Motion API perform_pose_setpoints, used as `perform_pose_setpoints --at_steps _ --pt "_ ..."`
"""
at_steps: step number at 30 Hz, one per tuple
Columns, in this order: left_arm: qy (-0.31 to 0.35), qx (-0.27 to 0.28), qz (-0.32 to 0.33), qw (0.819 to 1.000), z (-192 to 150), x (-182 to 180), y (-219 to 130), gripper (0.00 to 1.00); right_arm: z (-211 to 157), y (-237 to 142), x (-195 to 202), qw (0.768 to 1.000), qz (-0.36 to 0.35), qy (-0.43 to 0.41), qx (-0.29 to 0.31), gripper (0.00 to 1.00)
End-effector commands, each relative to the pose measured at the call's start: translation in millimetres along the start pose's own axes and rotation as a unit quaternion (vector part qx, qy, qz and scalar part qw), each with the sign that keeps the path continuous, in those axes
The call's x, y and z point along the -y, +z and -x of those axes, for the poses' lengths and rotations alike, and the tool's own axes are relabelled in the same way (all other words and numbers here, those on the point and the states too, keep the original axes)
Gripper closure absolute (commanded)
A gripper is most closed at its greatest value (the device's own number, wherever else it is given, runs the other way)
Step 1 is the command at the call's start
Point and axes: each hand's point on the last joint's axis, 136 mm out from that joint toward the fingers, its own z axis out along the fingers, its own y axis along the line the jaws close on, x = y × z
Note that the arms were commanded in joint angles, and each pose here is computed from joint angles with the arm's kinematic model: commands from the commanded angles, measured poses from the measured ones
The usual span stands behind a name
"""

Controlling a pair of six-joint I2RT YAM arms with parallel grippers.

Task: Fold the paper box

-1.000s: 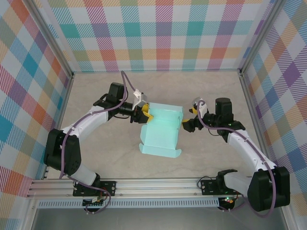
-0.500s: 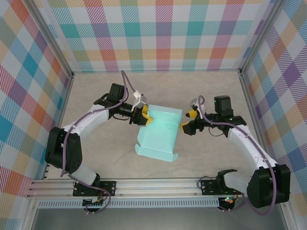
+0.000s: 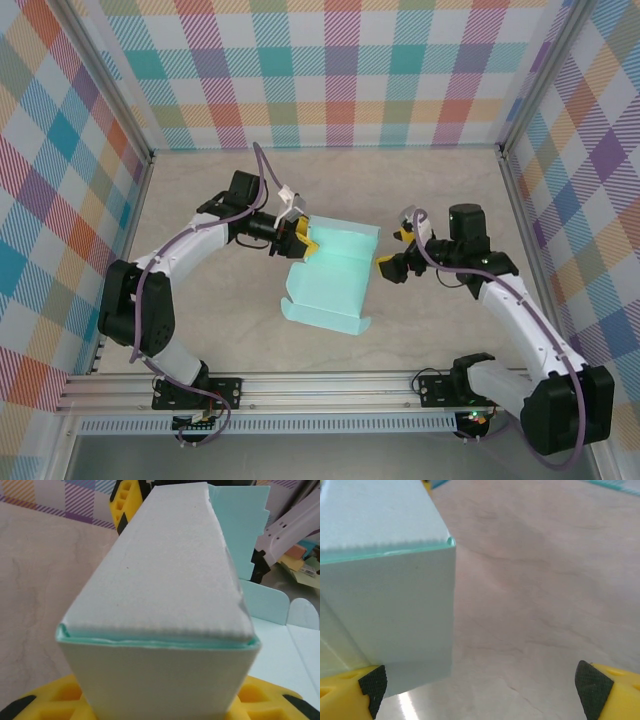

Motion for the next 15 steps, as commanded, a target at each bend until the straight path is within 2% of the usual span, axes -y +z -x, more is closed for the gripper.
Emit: perform_pose_setpoints --at_steps 1,6,9,12,15 --pt "-0.018 -0.017 0.066 0.998 -2.0 -29.0 -8.8 0.91 -2.8 -5.2 28.2 0.994 -0.106 0.008 0.009 0.0" --pt "-0.017 -0.01 0.137 0.99 6.6 -47.7 -19.8 0.91 -8.7 -7.9 4.1 0.998 -0.052 0.043 0.012 0.0" --pt "-0.005 -0.01 0.177 0.984 6.5 -56.6 -25.2 0.91 -11.2 -9.4 15.4 0.994 -0.085 0.074 0.006 0.01" --pt "0.006 0.002 0.217 0.976 7.9 -64.2 -31.2 0.91 -11.1 -3.9 14.6 0.992 -0.058 0.106 -0.025 0.05" --pt "0.01 0.013 0.223 0.975 11.0 -63.8 -32.8 0.91 -11.6 12.7 15.6 0.983 -0.022 0.174 -0.057 0.09"
